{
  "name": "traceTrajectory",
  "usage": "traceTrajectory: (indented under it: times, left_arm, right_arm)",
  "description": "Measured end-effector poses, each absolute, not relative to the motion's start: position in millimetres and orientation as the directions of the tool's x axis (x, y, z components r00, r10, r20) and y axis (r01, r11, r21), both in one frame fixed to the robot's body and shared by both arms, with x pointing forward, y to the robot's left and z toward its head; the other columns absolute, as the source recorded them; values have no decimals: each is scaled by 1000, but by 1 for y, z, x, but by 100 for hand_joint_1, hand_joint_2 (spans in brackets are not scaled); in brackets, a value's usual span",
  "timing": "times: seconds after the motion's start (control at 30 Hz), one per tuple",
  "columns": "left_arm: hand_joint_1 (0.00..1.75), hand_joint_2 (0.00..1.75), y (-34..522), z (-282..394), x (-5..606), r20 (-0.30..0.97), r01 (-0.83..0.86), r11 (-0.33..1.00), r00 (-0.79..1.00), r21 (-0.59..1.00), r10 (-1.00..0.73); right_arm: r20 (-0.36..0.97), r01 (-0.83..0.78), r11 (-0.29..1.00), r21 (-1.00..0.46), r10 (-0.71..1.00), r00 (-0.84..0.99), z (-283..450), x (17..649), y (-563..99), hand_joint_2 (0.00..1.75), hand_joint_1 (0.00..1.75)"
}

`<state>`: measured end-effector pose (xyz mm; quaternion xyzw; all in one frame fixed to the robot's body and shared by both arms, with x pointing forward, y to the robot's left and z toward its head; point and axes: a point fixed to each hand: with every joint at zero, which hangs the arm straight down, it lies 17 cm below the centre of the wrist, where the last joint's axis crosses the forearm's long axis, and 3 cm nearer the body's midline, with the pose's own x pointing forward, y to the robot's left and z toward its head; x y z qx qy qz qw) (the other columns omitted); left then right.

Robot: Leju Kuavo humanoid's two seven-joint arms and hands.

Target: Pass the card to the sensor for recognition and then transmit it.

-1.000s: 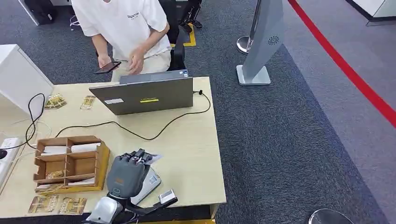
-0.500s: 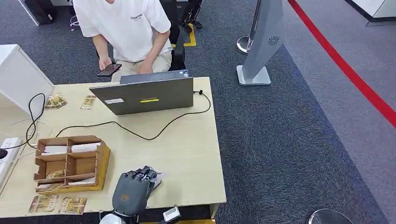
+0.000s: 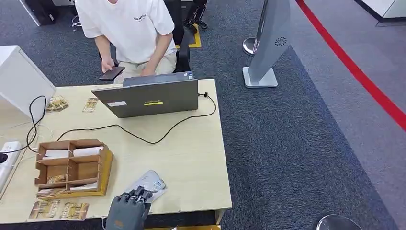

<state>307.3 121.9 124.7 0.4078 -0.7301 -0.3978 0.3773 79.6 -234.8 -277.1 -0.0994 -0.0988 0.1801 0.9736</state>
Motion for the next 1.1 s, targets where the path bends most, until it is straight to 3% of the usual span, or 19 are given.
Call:
traceTrajectory:
  times: [0.67, 1.1]
  left_arm:
    - [175, 175, 142, 125, 305, 251, -315, 348, -311, 883, -917]
    - [175, 175, 191, 119, 320, 261, -338, 317, -200, 886, -944]
  right_arm:
    - [162, -378, 898, -226, 417, 894, -277, 78, -234, 175, 0]
    - [151, -407, 885, -228, 445, 883, -278, 75, -235, 175, 0]
